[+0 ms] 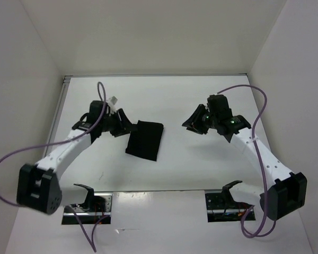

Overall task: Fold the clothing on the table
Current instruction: Fold the skirt

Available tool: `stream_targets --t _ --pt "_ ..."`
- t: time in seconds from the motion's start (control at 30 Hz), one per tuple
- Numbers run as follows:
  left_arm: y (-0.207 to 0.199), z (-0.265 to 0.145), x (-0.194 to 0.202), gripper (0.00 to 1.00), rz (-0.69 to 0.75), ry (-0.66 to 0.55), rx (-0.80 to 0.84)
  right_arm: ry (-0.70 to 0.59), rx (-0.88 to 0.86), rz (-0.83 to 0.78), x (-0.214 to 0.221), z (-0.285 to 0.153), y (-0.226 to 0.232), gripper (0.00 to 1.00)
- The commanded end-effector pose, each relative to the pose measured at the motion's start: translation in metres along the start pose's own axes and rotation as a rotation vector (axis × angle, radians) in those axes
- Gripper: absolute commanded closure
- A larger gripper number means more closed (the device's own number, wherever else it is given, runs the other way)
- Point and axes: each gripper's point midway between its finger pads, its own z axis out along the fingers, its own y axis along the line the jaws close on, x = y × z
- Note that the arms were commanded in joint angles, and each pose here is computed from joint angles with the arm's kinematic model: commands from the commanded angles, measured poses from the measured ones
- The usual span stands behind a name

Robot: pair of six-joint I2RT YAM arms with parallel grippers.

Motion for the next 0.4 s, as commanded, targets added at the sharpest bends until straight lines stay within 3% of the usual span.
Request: stream_targets --t 0.0,0.23,0.33,0.37 --pt "-0.043 -0.052 -0.022 0.44 0.11 -0.174 0.115 -0.028 0.039 0.031 0.006 -0.01 -0.02 0.62" --pt "-0.026 -0.074 0.011 0.42 0.037 -0.176 0.117 -0.021 0.065 0.063 0.031 -0.015 -0.051 0.6" --pt "-0.021 -0.075 0.024 0.36 0.047 -0.145 0.119 -0.031 0.072 0.063 0.032 -0.018 -0.055 0.6" --pt "-0.019 -0.077 0.027 0.26 0.057 -0.14 0.113 -0.024 0.08 0.065 0.033 -0.019 -0.057 0.6"
